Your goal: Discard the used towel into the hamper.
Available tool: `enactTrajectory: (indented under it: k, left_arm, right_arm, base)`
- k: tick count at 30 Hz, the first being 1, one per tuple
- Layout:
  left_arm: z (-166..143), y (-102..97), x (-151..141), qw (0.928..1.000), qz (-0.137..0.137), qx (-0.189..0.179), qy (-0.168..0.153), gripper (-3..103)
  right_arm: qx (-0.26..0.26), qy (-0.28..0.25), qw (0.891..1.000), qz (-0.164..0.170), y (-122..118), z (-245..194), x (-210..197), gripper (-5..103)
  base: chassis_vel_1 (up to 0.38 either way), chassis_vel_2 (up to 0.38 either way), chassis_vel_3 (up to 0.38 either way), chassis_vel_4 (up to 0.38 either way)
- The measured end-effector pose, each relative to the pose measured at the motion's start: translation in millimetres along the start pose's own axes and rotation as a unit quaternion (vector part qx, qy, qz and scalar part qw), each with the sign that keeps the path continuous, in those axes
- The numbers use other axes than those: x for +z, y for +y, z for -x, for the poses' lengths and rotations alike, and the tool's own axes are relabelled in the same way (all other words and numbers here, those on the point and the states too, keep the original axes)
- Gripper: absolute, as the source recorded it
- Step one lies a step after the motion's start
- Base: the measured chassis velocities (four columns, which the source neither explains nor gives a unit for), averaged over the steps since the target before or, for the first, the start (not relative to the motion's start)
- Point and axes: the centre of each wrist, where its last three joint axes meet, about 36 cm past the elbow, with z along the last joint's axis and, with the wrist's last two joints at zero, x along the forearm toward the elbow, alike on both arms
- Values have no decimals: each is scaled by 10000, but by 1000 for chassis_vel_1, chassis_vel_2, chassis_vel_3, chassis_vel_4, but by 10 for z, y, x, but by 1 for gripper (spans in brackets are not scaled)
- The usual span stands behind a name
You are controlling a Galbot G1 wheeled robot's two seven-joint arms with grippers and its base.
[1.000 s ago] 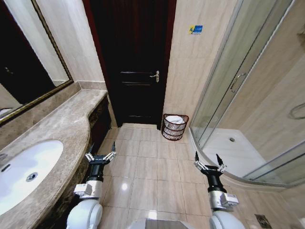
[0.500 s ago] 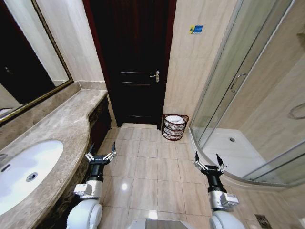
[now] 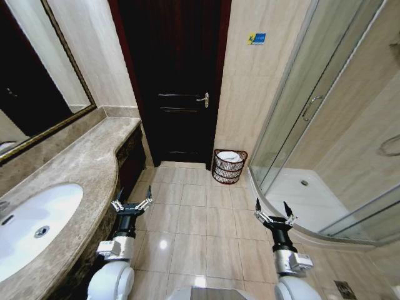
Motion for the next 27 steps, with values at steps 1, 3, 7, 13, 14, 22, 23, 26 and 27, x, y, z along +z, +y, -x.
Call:
enactTrajectory:
  k: [1, 3, 7, 13, 14, 22, 23, 26, 27]
  left_arm:
    - [0, 0, 0, 10000, 0, 0, 0, 100]
    - [0, 0, 0, 10000, 0, 0, 0, 100]
    - [0, 0, 0, 10000, 0, 0, 0, 100]
    - [0, 0, 0, 10000, 0, 1, 0, 100]
    - [0, 0, 0, 10000, 0, 0, 0, 100]
    - [0, 0, 0, 10000, 0, 0, 0, 100]
    - [0, 0, 0, 10000, 0, 0, 0, 100]
    - [0, 0, 0, 10000, 0, 1, 0, 100]
    - [0, 0, 0, 10000, 0, 1, 0, 100]
  right_arm:
    - [0, 0, 10000, 0, 0, 0, 0, 100]
    - [0, 0, 10000, 0, 0, 0, 0, 100]
    - [0, 0, 10000, 0, 0, 0, 0, 100]
    - [0, 0, 10000, 0, 0, 0, 0, 100]
    - [0, 0, 10000, 0, 0, 0, 0, 100]
    - [0, 0, 10000, 0, 0, 0, 0, 100]
    - [0, 0, 10000, 0, 0, 0, 0, 100]
    - [0, 0, 10000, 0, 0, 0, 0, 100]
    - [0, 0, 10000, 0, 0, 0, 0, 100]
  base:
    - [0, 0, 0, 0]
    - [0, 0, 0, 0]
    - [0, 0, 0, 0]
    - [0, 0, 0, 0]
    - [0, 0, 0, 0]
    - [0, 0, 0, 0]
    - [0, 0, 0, 0]
    - [0, 0, 0, 0]
    - [0, 0, 0, 0]
